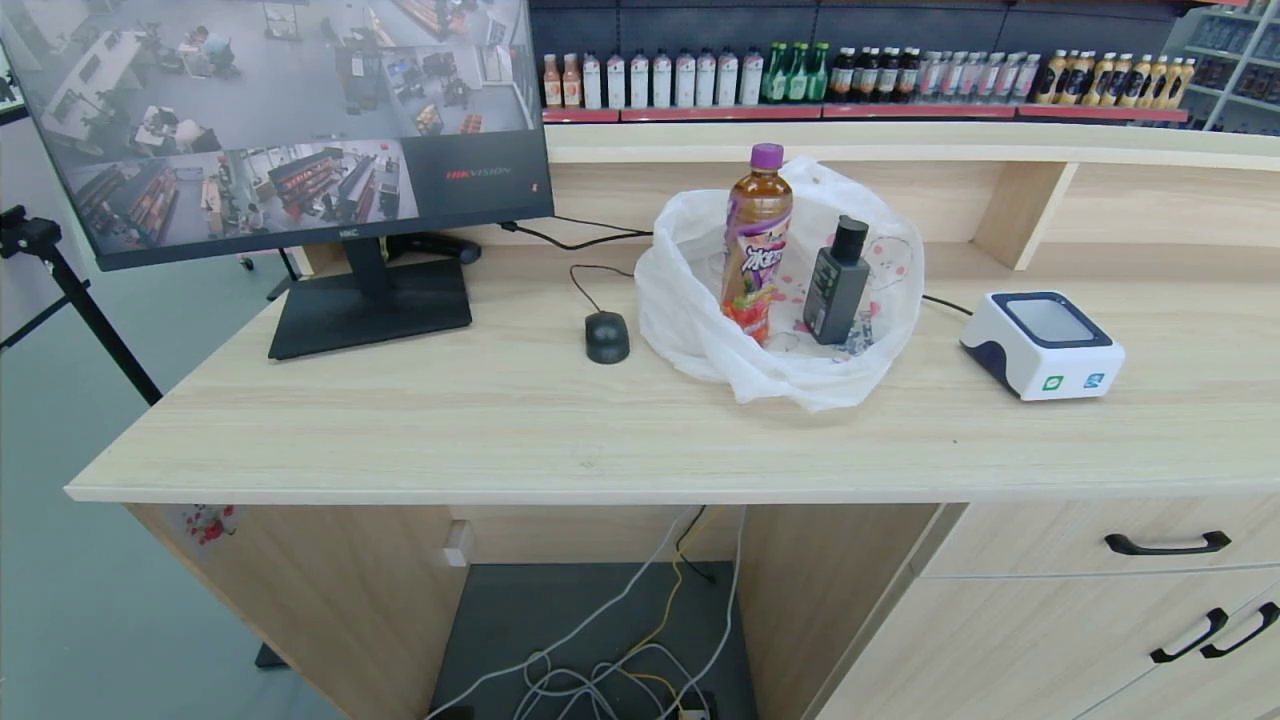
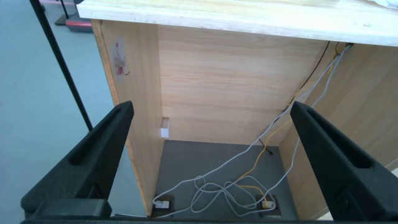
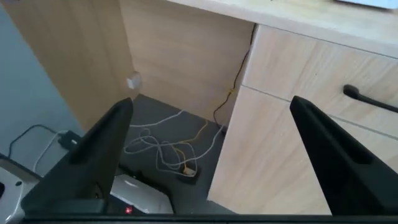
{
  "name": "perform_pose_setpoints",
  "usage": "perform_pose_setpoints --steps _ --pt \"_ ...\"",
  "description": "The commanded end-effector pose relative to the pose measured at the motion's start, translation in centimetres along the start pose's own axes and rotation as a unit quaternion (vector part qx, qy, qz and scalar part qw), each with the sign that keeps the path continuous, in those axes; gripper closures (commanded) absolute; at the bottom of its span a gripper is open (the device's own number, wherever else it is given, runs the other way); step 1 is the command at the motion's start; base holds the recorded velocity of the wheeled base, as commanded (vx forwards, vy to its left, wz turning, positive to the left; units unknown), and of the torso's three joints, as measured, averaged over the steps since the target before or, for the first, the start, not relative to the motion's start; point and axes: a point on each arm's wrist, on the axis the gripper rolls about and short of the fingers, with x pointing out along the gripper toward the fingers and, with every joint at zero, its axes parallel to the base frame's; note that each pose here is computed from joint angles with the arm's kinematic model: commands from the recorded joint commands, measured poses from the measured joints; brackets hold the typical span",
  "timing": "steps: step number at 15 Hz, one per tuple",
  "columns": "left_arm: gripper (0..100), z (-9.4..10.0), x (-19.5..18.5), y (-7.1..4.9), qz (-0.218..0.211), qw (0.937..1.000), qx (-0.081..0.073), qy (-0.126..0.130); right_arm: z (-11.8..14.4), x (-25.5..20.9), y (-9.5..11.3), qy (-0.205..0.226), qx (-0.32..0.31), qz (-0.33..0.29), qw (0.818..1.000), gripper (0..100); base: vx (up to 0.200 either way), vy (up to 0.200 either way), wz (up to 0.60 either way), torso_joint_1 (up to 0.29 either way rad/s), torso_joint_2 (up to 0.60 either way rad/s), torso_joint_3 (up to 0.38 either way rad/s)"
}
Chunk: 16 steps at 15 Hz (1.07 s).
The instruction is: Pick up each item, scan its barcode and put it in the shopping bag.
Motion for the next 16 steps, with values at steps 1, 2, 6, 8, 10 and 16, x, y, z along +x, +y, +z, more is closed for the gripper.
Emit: perform_pose_setpoints --steps 1,2,6,8,10,16 --pt "0 0.0 0.0 0.0 0.0 1.0 0.0 0.0 0.0 0.1 -0.1 0.009 0.017 -0.026 0.999 0 0.0 0.0 0.0 0.0 0.0 0.0" --pt "0 0.0 0.0 0.0 0.0 1.0 0.0 0.0 0.1 0.4 -0.2 0.031 0.024 -0.06 0.997 0 0.0 0.0 0.0 0.0 0.0 0.0" --pt "0 0.0 0.0 0.0 0.0 1.0 0.0 0.0 0.5 1.8 0.2 0.11 0.051 -0.269 0.955 0 0.0 0.0 0.0 0.0 0.0 0.0" --pt "0 0.0 0.0 0.0 0.0 1.0 -0.001 0.0 0.2 1.7 0.9 0.075 0.067 -0.209 0.973 0 0.0 0.0 0.0 0.0 0.0 0.0" --pt "0 0.0 0.0 0.0 -0.001 1.0 -0.002 0.0 0.1 1.6 0.9 0.065 0.066 -0.176 0.98 0 0.0 0.0 0.0 0.0 0.0 0.0" --pt "0 0.0 0.0 0.0 0.0 1.0 -0.002 0.0 -0.5 0.8 0.9 -0.016 0.041 -0.125 0.991 0 0.0 0.0 0.0 0.0 0.0 0.0"
